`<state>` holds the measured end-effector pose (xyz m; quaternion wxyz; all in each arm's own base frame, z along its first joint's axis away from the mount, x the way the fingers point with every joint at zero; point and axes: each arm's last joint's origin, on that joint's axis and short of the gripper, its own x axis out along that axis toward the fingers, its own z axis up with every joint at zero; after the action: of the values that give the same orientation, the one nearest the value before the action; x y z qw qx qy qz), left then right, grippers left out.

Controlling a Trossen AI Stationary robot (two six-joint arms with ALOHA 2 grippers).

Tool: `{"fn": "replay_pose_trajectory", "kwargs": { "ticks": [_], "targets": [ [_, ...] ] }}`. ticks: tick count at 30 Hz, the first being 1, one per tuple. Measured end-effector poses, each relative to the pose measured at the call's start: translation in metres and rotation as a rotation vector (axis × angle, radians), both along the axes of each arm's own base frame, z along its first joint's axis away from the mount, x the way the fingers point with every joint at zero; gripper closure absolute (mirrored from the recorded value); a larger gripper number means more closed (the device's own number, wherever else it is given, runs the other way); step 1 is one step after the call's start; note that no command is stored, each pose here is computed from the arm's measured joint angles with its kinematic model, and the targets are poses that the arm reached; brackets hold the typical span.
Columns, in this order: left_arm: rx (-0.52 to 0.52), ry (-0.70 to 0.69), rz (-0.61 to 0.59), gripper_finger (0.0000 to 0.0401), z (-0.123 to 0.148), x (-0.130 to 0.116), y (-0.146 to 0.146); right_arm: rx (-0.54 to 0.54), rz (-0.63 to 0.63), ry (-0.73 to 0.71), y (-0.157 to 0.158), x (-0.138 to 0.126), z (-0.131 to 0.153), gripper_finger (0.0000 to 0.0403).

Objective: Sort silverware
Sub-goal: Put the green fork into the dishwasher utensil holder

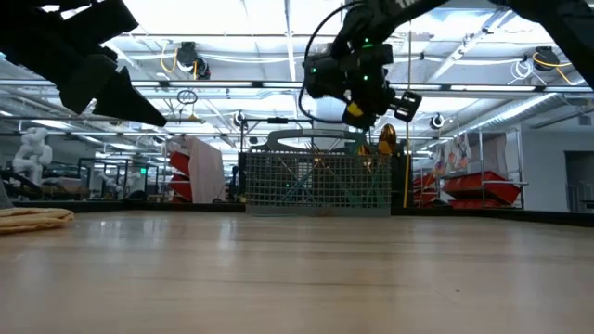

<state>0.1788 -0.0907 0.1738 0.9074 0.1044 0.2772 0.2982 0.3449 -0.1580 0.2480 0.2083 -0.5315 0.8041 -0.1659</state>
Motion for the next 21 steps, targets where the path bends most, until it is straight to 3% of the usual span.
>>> {"fn": "replay_pose_trajectory", "kwargs": {
  "ticks": [21],
  "targets": [
    [0.017, -0.008, 0.009, 0.0331, 0.0, 0.0, 0.001, 0.096, -0.002, 0.09, -0.012, 0.018, -0.048, 0.0391]
  ]
}}
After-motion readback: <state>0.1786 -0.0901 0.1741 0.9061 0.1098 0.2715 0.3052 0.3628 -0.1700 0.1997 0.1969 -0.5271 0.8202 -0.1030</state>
